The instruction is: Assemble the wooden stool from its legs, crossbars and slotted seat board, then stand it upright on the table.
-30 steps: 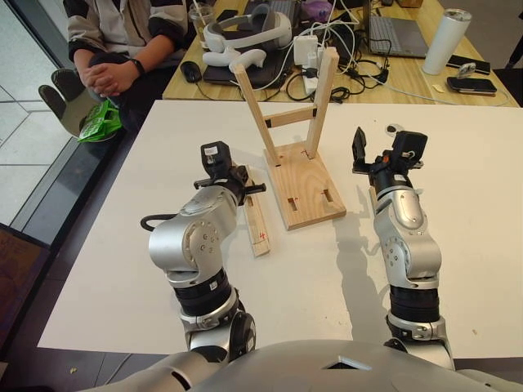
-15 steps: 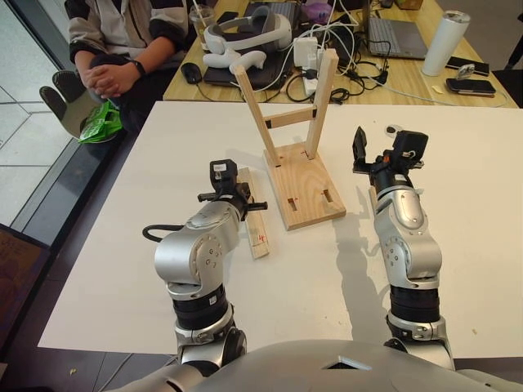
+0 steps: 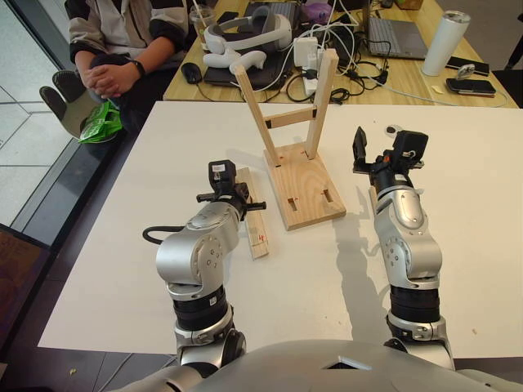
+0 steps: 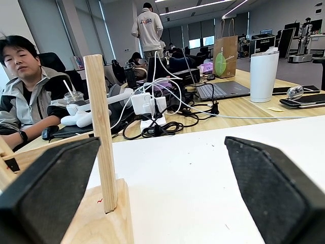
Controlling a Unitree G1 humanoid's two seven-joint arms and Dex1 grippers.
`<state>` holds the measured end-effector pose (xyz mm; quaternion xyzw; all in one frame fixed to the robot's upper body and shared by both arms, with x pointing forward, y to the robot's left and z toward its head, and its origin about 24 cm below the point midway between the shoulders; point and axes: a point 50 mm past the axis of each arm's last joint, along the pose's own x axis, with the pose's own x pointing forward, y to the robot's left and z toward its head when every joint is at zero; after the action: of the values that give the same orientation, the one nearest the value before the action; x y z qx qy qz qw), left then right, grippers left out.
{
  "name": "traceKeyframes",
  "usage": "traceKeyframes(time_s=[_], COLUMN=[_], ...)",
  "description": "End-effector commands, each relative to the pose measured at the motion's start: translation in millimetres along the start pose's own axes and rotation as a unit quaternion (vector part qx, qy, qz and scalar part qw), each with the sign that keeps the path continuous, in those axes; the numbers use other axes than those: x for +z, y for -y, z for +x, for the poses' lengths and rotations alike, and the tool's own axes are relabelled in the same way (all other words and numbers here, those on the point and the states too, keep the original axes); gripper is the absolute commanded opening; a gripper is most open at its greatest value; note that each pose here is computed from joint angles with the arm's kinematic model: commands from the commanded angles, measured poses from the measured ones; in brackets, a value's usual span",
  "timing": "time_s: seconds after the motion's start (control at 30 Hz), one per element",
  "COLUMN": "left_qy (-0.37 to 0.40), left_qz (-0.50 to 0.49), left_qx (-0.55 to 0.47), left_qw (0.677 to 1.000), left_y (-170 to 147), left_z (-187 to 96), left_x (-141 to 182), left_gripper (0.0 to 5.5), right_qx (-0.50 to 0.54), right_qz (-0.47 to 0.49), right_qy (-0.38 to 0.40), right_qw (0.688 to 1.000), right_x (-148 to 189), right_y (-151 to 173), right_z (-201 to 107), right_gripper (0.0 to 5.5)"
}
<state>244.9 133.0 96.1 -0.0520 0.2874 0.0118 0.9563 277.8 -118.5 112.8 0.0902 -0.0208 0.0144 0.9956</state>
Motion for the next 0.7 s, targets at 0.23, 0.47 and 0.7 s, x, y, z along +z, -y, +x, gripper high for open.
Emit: traceKeyframes(time_s=[0.23,0.47,0.7], left_qy=[-0.095,-0.132,-0.160], left_qz=[-0.003,-0.121,-0.079], left_qx=[0.069,0.162,0.037], left_qw=[0.993,0.970,0.983], left_y=[-27,-42,-12], left_z=[21,23,30], left_x=[-28,-38,-40], left_gripper=[0.41,0.41,0.41], right_qx=[-0.008,-0.009,-0.002], right_qz=[0.003,0.003,0.000], right_qy=[0.005,0.009,0.011], right_qw=[1.000,1.000,1.000], right_x=[2,3,4], right_y=[-4,-7,-9], right_z=[1,1,4], right_gripper=[4.53,4.53,4.53])
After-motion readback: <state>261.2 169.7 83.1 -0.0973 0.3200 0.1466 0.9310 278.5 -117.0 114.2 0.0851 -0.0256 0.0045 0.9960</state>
